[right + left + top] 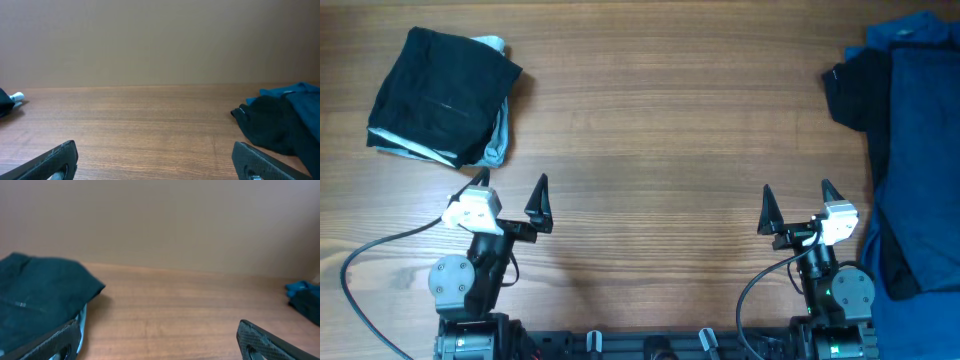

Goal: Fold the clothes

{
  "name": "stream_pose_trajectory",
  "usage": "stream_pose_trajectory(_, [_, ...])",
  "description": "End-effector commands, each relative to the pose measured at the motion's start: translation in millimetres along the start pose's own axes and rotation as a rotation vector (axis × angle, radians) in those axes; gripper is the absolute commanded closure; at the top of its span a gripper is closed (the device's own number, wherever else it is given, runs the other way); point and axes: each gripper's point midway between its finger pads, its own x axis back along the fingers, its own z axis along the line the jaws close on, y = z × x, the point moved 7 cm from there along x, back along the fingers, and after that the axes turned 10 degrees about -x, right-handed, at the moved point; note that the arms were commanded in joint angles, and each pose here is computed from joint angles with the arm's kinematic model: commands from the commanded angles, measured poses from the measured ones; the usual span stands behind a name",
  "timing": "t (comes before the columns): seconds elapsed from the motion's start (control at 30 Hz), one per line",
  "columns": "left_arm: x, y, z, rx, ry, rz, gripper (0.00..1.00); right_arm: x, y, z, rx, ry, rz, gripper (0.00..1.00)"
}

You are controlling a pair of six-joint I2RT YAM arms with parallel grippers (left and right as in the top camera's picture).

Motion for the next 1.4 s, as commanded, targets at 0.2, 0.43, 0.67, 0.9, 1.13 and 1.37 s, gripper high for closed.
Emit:
stream_pose_trajectory(0.2, [-0.7, -39.3, 5.2, 0.020, 0.051, 0.081, 0.00, 0.1, 0.1, 2.3, 0.011, 0.020, -0.001, 0.00])
stream_pose_trajectory(0.43, [3.7, -48.3, 5.7, 0.014, 0.065, 0.055, 0.00, 0.1, 0.1, 2.4, 0.011, 0.020, -0.001, 0.00])
stream_pose_trajectory(0.67, [8.8, -42.2, 4.8, 0.005, 0.069, 0.014, 0.00, 0.1, 0.1, 2.4, 0.011, 0.020, -0.001, 0.01])
stream_pose_trajectory(0.9, [16.1, -37.9, 3.4, -0.003, 0.072, -0.023, 0.00, 0.1, 0.1, 2.4, 0.011, 0.020, -0.001, 0.00])
stream_pose_trajectory(1.13, [16.8, -46.2, 10.5, 0.005, 0.141, 0.022, 0.00, 0.1, 0.1, 2.4, 0.011, 0.020, -0.001, 0.00])
stream_pose_trajectory(1.37, [17.6, -47.4, 15.5, 0.006, 0.191, 0.026, 0.00, 0.1, 0.1, 2.4, 0.011, 0.020, -0.001, 0.00])
